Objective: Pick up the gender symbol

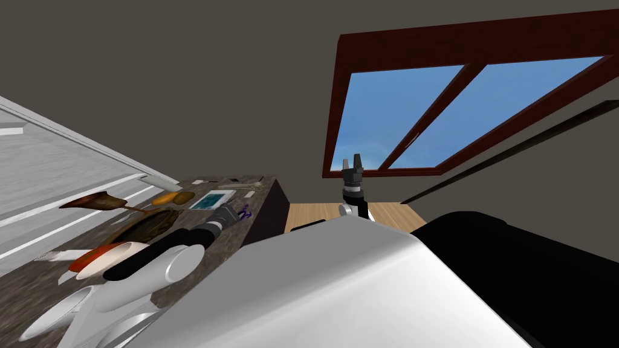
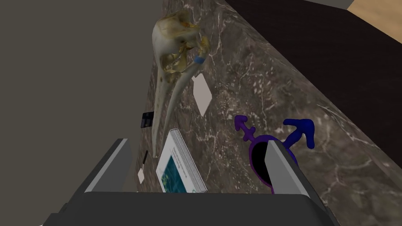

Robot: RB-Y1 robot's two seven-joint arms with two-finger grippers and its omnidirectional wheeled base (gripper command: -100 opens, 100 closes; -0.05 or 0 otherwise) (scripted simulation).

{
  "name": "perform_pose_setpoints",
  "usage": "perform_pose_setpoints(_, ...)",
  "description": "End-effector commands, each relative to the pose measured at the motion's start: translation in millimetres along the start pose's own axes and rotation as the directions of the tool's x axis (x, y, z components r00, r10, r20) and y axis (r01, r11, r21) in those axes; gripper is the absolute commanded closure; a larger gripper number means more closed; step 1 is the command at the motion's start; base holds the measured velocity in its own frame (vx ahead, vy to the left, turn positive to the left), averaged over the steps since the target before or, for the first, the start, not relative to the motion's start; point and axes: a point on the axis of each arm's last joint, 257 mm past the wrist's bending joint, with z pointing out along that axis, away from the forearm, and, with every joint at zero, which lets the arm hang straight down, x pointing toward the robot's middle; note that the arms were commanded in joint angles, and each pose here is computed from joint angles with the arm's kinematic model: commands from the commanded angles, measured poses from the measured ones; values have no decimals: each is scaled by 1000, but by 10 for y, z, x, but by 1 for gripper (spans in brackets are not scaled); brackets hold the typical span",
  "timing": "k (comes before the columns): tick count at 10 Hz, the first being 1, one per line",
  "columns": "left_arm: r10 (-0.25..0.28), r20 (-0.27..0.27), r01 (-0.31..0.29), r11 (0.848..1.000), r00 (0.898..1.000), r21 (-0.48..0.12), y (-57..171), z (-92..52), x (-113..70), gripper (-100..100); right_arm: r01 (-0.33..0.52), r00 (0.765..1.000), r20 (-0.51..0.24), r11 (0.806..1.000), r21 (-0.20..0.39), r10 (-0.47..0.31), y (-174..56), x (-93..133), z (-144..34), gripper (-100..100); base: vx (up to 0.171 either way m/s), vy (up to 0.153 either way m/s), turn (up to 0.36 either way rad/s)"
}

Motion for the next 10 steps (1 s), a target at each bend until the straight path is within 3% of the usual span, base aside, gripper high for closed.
perform_pose_setpoints(1,-30,17,31,998,999,-52,116,-21,-111,-100,0,1000,0,1000,0,0,0,0,0,0,33,19,-32)
perform_pose_setpoints(6,-56,51,65,982,997,-180,431,-69,-255,-100,0,1000,0,1000,0,0,0,0,0,0,27,18,-15)
perform_pose_setpoints(7,-83,75,98,969,994,-225,537,-105,-377,-100,0,1000,0,1000,0,0,0,0,0,0,40,25,-34)
perform_pose_setpoints(9,-82,81,100,962,993,-254,613,-125,-384,-100,0,1000,0,1000,0,0,0,0,0,0,30,17,-10)
perform_pose_setpoints(10,-107,106,134,947,989,-291,701,-167,-502,-100,0,1000,0,1000,0,0,0,0,0,0,43,22,-34)
